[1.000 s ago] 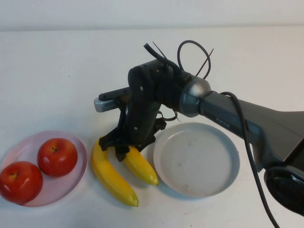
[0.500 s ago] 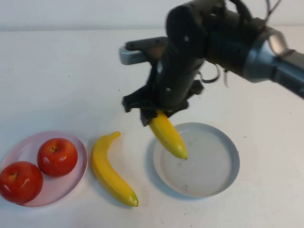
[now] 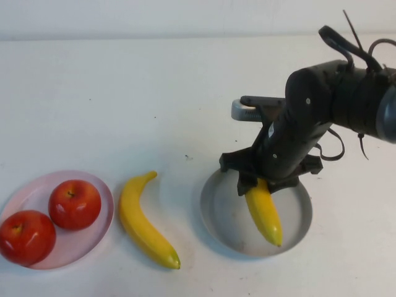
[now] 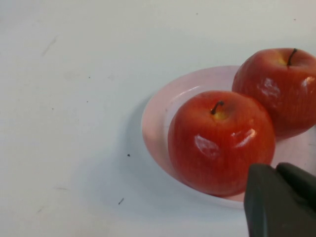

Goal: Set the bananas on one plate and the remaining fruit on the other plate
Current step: Put another type of fruit in the right plate

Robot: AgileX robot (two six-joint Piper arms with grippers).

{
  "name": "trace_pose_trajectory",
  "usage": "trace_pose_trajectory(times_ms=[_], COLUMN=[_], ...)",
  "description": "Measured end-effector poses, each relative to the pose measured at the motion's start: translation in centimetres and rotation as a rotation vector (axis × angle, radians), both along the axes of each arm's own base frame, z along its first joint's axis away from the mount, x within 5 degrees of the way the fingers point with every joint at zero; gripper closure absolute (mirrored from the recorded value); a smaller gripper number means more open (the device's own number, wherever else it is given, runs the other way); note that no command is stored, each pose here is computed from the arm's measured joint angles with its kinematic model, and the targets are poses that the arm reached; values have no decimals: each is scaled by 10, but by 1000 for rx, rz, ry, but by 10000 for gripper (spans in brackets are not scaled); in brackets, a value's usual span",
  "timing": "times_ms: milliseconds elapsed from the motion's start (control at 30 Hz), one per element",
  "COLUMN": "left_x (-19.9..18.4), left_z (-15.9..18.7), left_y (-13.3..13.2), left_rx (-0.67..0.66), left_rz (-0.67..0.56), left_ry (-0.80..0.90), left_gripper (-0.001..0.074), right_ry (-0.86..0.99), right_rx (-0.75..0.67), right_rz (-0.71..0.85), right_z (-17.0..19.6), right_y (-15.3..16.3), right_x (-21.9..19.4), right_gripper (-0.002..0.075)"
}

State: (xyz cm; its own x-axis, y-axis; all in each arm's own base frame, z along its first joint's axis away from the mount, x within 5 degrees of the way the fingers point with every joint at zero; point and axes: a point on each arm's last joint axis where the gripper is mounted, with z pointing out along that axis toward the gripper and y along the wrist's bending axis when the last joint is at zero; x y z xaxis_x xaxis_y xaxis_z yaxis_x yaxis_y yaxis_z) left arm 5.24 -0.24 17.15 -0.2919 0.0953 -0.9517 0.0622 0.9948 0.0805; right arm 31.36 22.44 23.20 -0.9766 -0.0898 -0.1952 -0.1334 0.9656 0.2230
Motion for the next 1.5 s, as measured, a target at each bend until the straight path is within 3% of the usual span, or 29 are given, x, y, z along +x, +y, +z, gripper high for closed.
trace_pose_trajectory(times_ms=[333,567,800,1033,1167,1500], left_x=[0,0,0,0,0,0], left_z=[0,0,0,0,0,0], left_y=[0,0,0,0,0,0], left_rx=[0,0,0,0,0,0], left_rz=[0,0,0,0,0,0], left_ry=[1,1,1,1,1,1], left_gripper=[736,736,736,736,736,736], right_ry=[44,68,66,-102,-164,-87], right_rx=[-23,-37,-37,-3,13,-37], right_rz=[-26,-29,-8,361,532,808], right_z=[-27,-30,-17,51,65,-4], right_y=[-2,-5,-4,35,70,147], right_x=[11,10,6,-12,-27,-44], right_gripper=[410,319,300,299,299,299])
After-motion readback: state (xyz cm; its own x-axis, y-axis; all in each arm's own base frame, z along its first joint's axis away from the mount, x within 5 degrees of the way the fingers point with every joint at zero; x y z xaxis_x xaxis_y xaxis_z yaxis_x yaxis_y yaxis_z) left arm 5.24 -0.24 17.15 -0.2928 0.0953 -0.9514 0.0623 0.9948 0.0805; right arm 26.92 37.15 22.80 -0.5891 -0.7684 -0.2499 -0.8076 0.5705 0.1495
